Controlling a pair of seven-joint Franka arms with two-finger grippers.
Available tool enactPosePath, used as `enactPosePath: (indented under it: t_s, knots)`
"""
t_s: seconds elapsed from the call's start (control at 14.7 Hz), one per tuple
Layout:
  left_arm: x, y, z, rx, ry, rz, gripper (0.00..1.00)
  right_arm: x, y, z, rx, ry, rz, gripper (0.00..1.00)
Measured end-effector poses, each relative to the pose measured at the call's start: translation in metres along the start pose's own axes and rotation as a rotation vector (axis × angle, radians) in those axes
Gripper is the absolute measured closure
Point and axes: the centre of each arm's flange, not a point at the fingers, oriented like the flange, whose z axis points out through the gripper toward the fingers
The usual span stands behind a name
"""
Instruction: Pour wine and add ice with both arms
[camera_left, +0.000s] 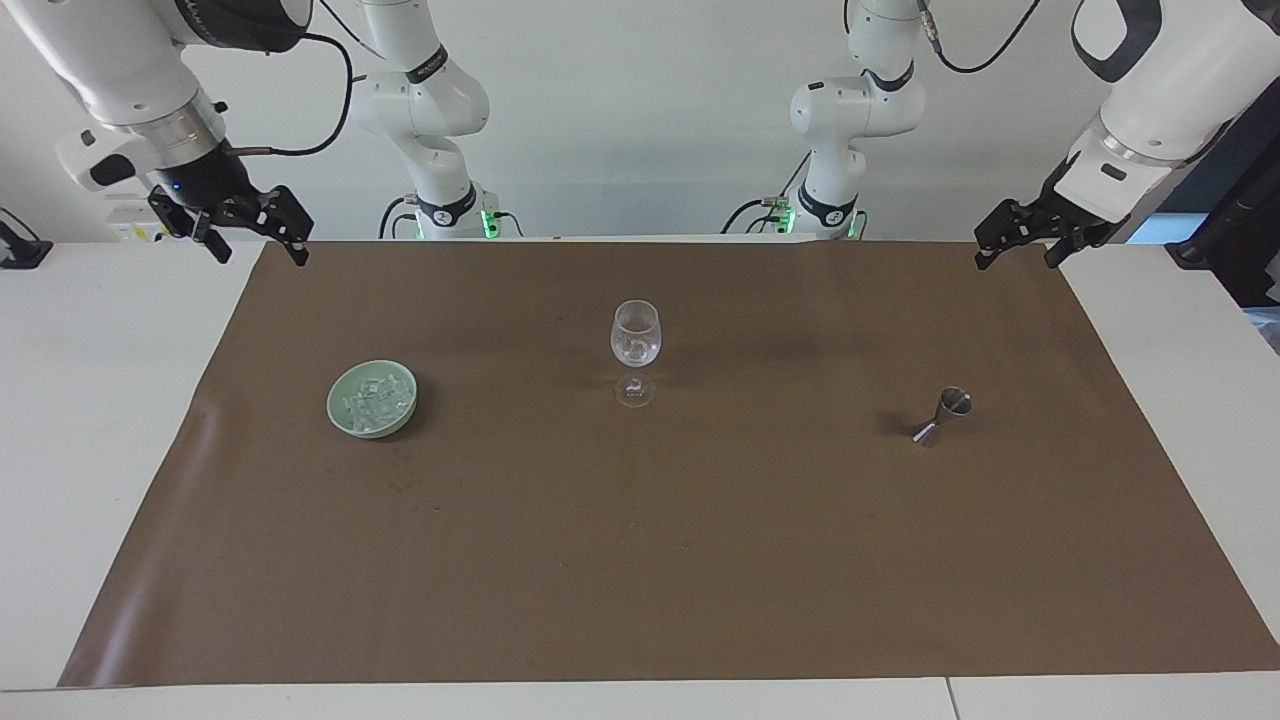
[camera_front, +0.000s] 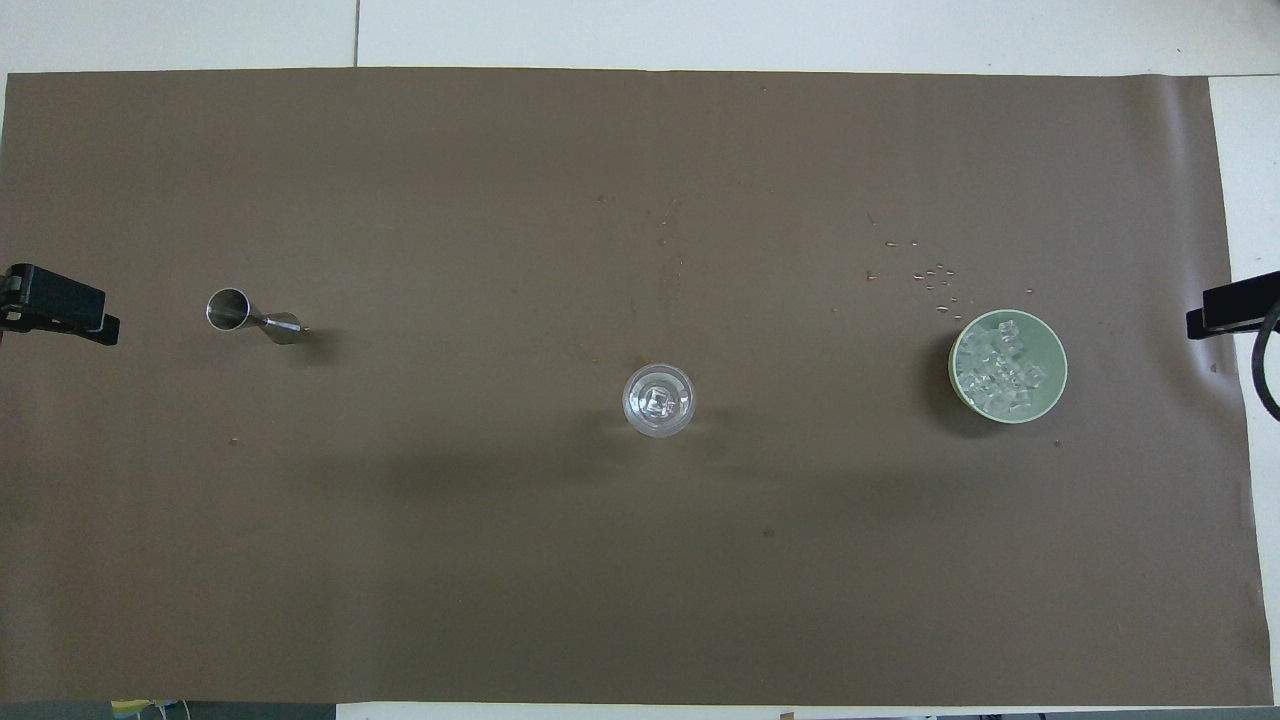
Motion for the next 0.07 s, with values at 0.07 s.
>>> enactPosePath:
  t_s: [0.07]
  knots:
    - [0.0000, 0.0000, 0.0000, 0.000, 0.000, 0.000, 0.00, 0.0000, 0.0000, 0.0000, 0.000, 0.000, 0.000, 0.00]
